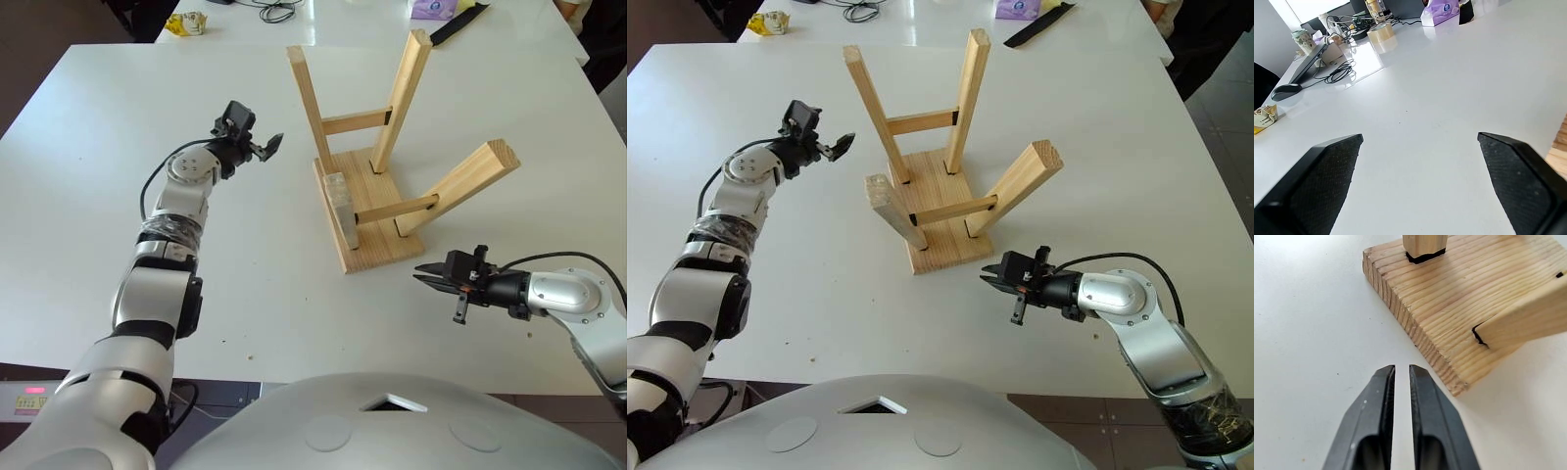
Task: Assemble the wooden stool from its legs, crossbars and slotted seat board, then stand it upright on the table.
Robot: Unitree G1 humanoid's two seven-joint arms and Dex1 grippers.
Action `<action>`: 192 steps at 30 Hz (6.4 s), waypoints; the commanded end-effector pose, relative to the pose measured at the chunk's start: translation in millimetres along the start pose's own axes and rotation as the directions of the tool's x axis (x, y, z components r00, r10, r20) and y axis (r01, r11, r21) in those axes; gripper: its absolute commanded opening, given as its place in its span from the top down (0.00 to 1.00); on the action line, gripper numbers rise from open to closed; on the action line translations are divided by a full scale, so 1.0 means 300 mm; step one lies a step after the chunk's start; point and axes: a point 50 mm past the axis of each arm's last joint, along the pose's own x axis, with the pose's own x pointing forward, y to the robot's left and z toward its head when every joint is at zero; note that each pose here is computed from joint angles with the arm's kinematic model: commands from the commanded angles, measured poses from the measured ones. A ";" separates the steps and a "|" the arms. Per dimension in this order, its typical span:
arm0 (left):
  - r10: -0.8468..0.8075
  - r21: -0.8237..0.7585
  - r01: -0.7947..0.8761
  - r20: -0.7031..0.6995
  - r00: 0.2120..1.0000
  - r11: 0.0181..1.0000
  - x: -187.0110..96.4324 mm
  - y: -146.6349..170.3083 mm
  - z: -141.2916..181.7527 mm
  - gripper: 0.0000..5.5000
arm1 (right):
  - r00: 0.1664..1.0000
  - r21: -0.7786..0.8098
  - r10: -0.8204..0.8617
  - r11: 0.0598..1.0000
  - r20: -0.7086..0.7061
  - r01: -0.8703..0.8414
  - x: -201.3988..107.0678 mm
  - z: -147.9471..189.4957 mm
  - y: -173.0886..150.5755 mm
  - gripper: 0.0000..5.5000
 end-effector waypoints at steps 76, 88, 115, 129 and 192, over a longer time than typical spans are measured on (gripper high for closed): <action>-0.451 -0.117 0.461 0.101 0.887 0.880 -0.087 -0.217 -0.013 0.20 | 0.913 0.377 -0.408 0.844 -0.010 0.381 -0.031 -0.108 -0.276 0.34; -0.459 -0.113 0.467 0.091 0.884 0.877 -0.093 -0.221 -0.021 0.20 | 0.903 0.452 -0.429 0.805 -0.001 0.383 0.000 -0.116 -0.282 0.03; -0.447 -0.116 0.454 0.085 0.891 0.883 -0.091 -0.210 -0.028 0.20 | 0.877 0.499 -0.464 0.793 0.123 0.349 0.049 -0.055 -0.320 0.16; -0.443 -0.109 0.451 0.087 0.892 0.886 -0.088 -0.208 -0.025 0.20 | 0.847 0.504 -0.527 0.751 0.070 0.426 0.037 -0.080 -0.346 0.44; -0.620 -0.068 0.618 -0.150 0.770 0.783 -0.331 -0.038 -0.106 0.20 | 0.950 -0.088 0.297 0.953 0.102 -0.288 0.255 0.008 -0.335 0.54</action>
